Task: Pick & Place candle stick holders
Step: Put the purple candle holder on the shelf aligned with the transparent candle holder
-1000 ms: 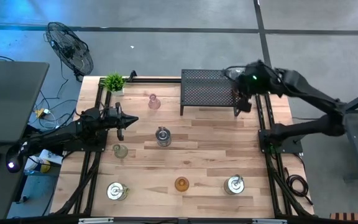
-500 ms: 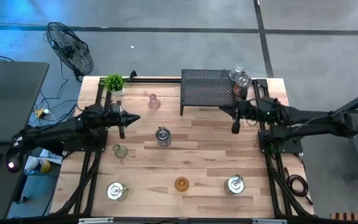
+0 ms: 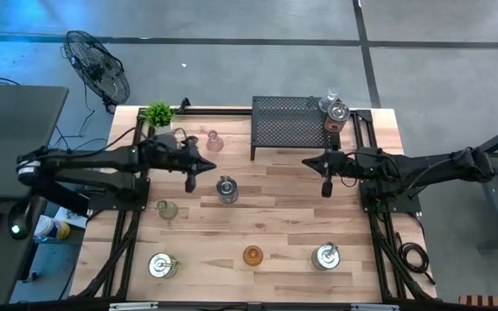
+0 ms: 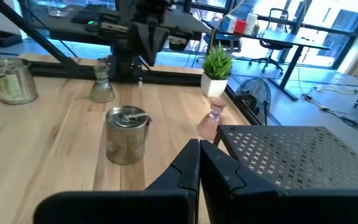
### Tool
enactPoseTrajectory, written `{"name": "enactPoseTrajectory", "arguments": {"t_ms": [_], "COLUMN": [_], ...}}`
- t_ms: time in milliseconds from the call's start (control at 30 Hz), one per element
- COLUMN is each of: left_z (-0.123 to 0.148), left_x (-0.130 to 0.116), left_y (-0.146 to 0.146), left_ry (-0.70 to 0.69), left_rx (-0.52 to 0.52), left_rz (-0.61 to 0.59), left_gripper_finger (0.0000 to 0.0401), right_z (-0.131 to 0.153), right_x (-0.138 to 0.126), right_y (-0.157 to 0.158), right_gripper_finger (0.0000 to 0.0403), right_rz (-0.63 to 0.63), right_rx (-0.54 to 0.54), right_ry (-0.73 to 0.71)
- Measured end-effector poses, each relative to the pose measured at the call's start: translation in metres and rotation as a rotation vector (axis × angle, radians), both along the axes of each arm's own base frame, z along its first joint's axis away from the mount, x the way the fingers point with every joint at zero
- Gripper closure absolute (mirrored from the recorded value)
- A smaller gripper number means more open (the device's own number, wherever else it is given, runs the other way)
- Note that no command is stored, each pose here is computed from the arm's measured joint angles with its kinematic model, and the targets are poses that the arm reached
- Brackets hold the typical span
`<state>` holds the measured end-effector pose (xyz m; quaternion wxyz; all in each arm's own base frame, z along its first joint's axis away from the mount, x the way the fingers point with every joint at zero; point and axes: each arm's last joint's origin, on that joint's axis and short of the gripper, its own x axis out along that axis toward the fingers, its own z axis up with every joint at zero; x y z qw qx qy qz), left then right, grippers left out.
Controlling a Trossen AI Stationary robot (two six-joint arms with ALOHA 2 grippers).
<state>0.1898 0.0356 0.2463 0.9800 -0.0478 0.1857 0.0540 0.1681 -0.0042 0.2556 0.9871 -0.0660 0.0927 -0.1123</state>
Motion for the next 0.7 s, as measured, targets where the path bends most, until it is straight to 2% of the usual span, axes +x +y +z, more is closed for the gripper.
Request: {"name": "enactPoseTrajectory", "arguments": {"t_ms": [133,300,400,533,700], "left_z": [0.012,0.024,0.024,0.021,0.010], "left_x": [0.013,0.015,0.018,0.031,0.051], "left_y": [-0.008,0.000,0.016,0.039,0.064], "left_ry": [0.065,0.166,0.258,0.345,0.479], "left_rx": [0.024,-0.055,-0.081,-0.092,0.041], "left_rz": [0.034,0.280,0.362,0.379,0.374], "left_gripper_finger": [0.0400,0.0400,0.0392,0.0349,0.0285], "right_z": [0.000,0.000,0.000,0.001,0.001], "right_x": [0.000,0.000,0.000,0.000,0.000], "right_y": [0.003,0.003,0.003,0.003,0.003], "right_gripper_finger": [0.0401,0.0402,0.0401,0.0402,0.0402], "right_rz": [0.017,0.019,0.022,0.023,0.023], "right_rx": [-0.003,-0.005,-0.019,-0.027,-0.024], "right_ry": [0.001,0.001,0.004,-0.004,-0.004]}}
